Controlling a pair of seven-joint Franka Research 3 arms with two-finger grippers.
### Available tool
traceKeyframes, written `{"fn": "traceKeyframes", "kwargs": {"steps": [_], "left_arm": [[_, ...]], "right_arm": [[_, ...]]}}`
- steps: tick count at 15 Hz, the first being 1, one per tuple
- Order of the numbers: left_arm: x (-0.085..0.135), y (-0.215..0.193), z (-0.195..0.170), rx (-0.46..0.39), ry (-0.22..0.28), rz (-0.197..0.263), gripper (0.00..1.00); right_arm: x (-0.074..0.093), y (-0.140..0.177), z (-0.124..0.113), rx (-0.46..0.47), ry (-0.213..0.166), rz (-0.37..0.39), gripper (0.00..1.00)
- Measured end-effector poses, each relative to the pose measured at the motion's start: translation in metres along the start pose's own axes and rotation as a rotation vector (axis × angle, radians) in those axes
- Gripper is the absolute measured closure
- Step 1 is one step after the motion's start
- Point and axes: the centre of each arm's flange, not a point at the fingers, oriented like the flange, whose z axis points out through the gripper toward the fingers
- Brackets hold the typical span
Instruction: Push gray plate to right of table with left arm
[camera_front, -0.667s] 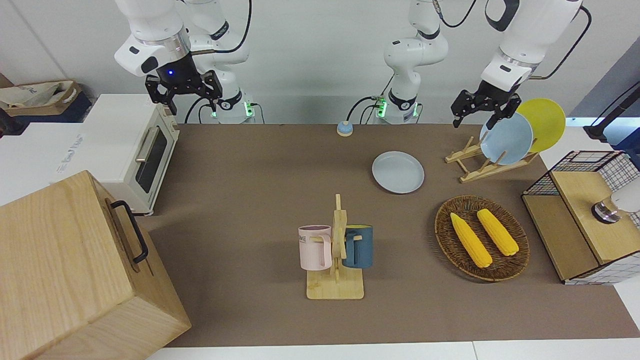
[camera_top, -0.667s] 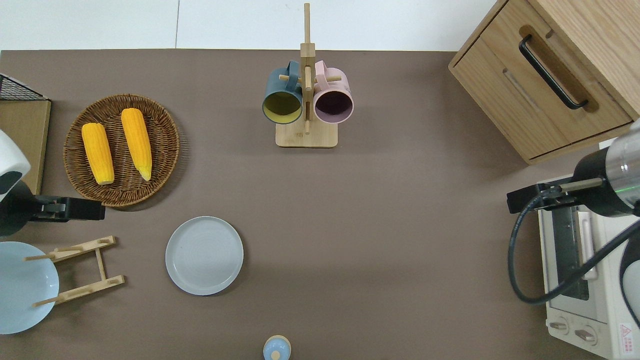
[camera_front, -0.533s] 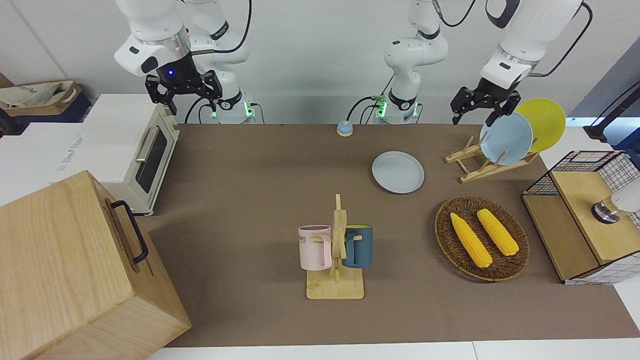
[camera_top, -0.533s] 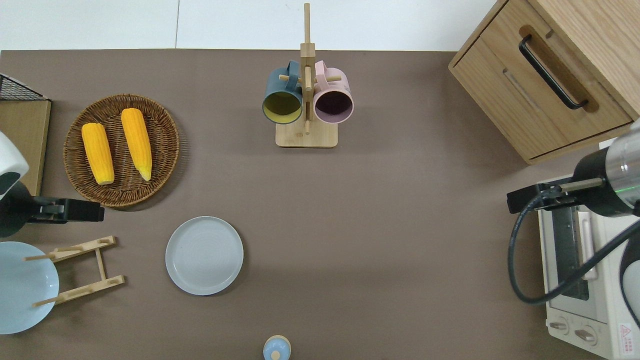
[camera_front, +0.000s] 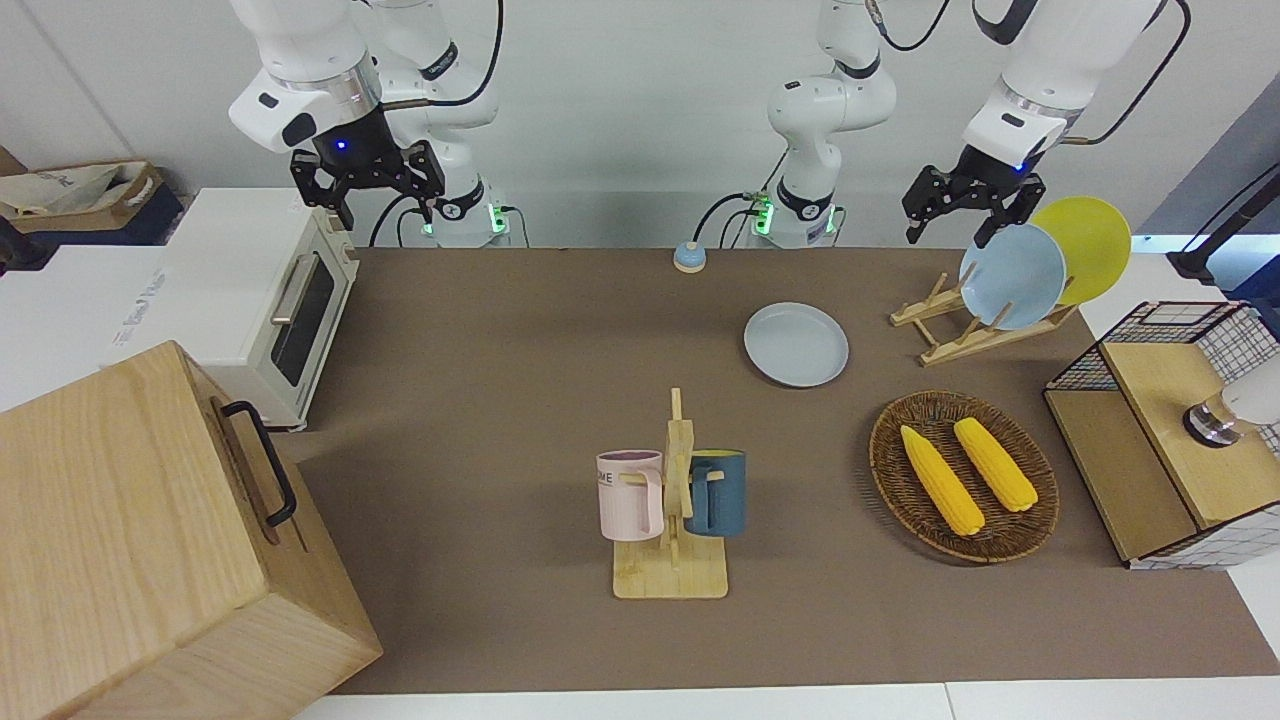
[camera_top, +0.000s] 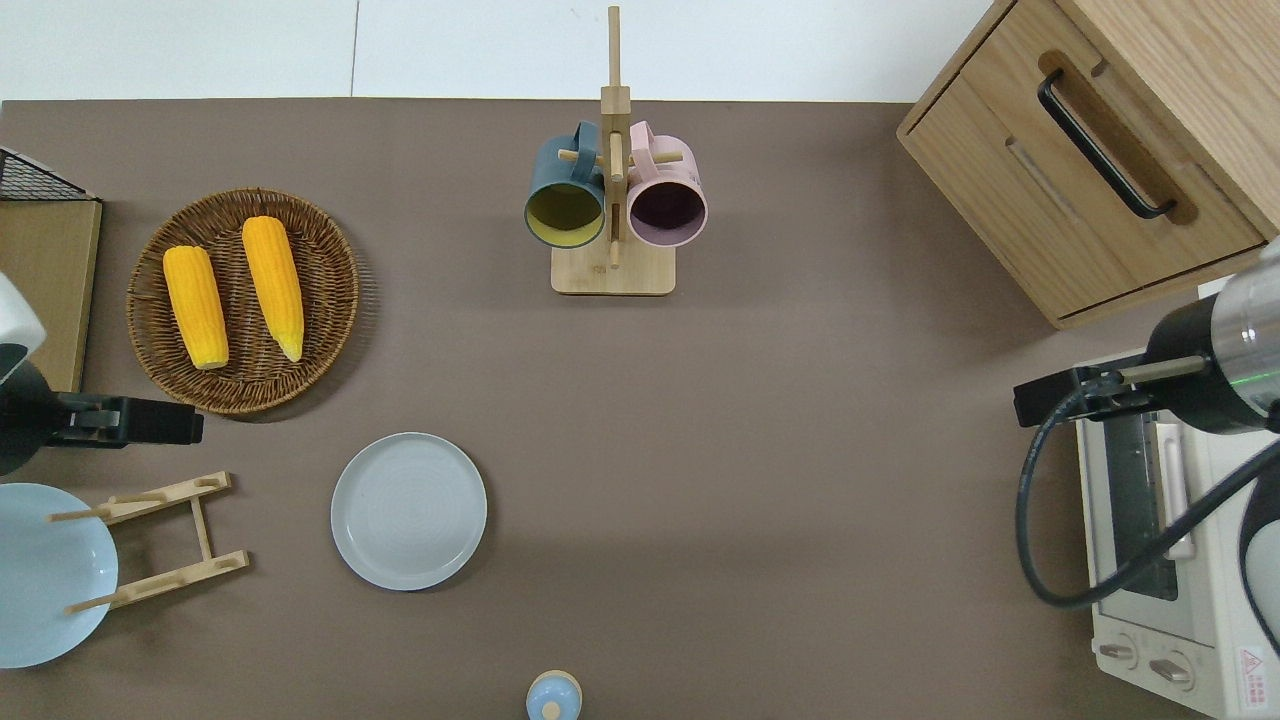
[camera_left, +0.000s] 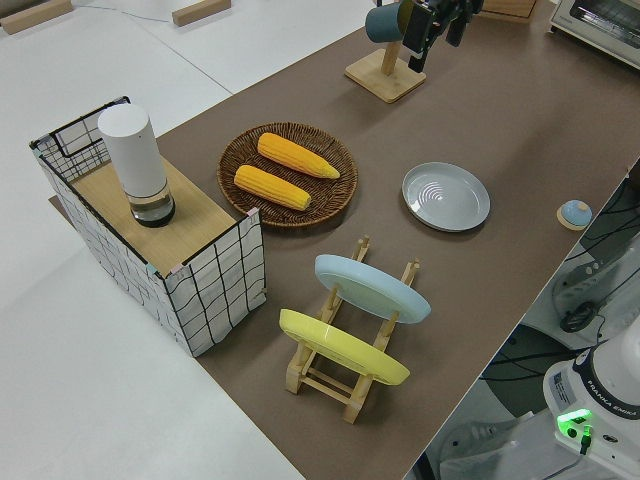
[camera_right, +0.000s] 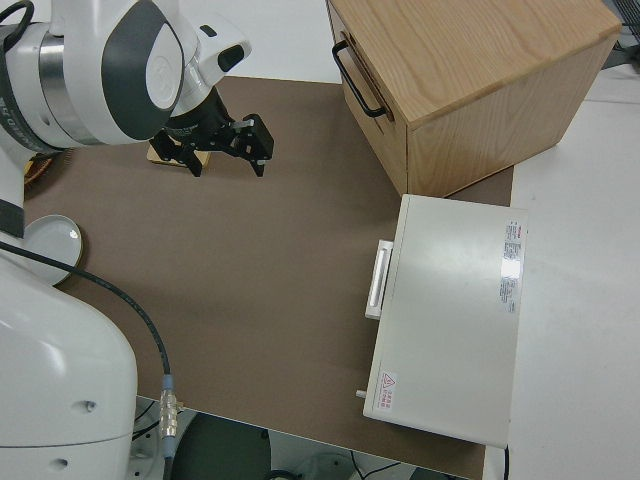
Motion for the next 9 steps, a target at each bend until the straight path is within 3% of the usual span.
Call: {"fn": "traceKeyframes", "kwargs": {"steps": [6, 9], "left_arm": [[-0.004, 0.004, 0.01, 0.013, -0.048, -0.031, 0.0], [-0.006, 0.01, 0.044, 0.021, -0.081, -0.027, 0.0]], "right_arm": [[0.0, 0.0, 0.0, 0.0, 0.0, 0.0, 0.01], [0.0, 0.0, 0.0, 0.0, 0.0, 0.0, 0.01]]}}
